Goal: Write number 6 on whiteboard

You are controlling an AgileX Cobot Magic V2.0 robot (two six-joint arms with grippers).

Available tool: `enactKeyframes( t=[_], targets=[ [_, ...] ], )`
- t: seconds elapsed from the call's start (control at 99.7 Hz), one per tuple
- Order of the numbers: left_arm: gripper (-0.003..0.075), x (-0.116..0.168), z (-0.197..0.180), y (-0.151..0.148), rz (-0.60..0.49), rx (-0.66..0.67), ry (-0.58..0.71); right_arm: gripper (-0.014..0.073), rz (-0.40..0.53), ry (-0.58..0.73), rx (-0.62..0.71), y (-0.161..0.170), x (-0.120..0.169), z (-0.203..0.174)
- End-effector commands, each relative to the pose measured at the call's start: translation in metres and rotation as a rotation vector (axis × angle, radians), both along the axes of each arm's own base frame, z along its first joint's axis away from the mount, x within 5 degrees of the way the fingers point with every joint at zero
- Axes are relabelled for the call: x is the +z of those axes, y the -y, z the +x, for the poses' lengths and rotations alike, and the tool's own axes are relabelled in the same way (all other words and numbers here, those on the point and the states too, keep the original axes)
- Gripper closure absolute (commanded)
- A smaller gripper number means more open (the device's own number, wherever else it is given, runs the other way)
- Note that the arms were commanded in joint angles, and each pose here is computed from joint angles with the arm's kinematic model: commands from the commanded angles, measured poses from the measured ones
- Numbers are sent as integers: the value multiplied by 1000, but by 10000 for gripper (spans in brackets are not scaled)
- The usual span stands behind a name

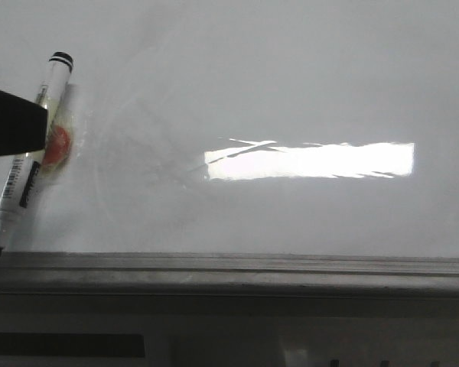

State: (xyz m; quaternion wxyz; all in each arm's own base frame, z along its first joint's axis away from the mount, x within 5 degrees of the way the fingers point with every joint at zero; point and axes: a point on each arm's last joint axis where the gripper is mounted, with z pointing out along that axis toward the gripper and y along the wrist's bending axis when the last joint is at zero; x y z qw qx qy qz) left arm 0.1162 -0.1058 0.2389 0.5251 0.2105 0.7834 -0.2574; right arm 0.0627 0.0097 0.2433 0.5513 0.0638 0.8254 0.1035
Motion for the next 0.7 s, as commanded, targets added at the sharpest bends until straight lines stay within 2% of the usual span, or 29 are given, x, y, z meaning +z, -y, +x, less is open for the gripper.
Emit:
enactKeyframes(
  t=[0.0, 0.1, 0.481, 0.552, 0.692],
  targets=[
    [210, 13, 6, 7, -78, 22, 45, 659, 0, 80, -13, 1, 16, 4],
    [220, 10, 10, 9, -66, 29, 37, 659, 0, 80, -13, 1, 16, 4],
    [353, -8, 19, 17, -4, 42, -38, 659, 0, 92, -16, 1, 17, 4],
    [419, -12, 20, 19, 13, 39, -58, 659, 0, 98, -18, 2, 17, 4],
    [645, -17, 20, 20, 36, 32, -86, 659, 0, 90, -16, 1, 17, 4]
  ],
)
